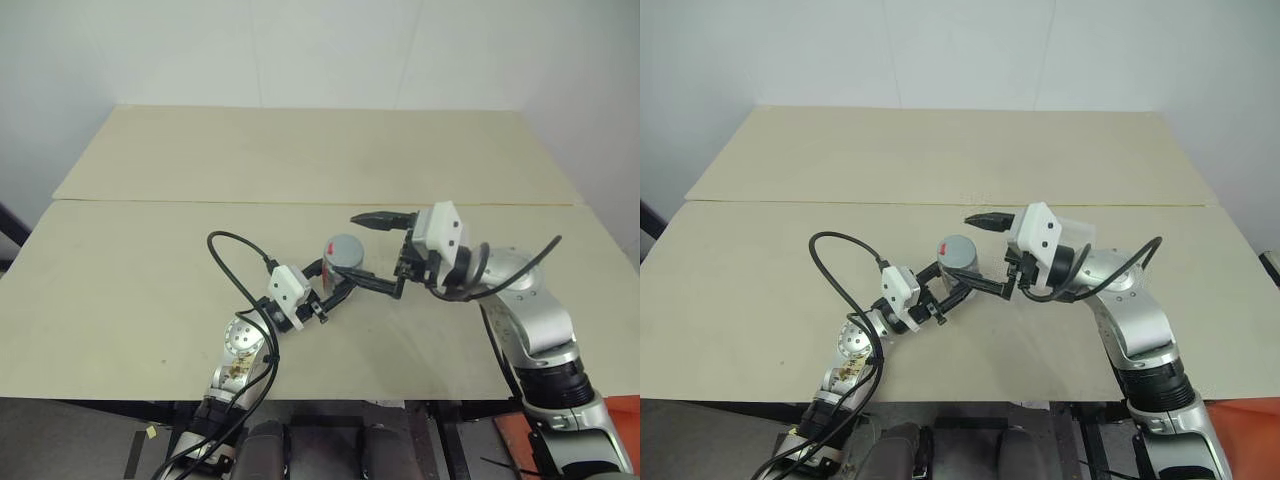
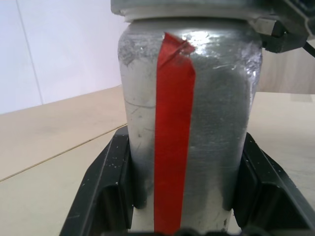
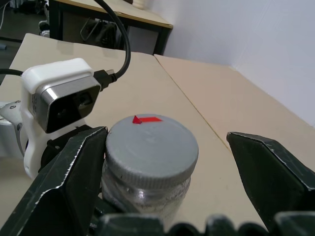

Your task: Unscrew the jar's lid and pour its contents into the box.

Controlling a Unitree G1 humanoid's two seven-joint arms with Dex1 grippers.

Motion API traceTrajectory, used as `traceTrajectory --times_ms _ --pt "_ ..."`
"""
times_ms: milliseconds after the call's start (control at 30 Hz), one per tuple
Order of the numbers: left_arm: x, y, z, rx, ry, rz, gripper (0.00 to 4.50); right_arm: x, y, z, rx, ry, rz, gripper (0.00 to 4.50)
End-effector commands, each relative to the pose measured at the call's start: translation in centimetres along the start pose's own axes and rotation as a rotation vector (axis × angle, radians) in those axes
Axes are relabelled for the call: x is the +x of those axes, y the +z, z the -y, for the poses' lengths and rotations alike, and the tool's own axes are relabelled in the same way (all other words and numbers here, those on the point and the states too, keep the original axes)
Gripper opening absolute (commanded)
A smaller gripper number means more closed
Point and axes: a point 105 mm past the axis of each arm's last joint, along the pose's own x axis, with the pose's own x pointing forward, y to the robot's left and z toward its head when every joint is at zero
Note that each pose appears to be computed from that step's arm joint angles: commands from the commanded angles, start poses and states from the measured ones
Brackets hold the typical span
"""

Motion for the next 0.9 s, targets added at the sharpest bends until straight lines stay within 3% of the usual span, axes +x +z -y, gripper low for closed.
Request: traceTrajectory --times_ms 33,900 --pt "0.5 1.5 0.1 0.036 -0.017 0.064 2.11 -1.0 1.3 0.8 -0.058 -0.034 0.022 4.44" --pt "0.3 1.3 0.2 0.037 -0.024 0.055 2.11 -2.5 0.5 0.9 -0.064 -0.024 -0.022 4.44"
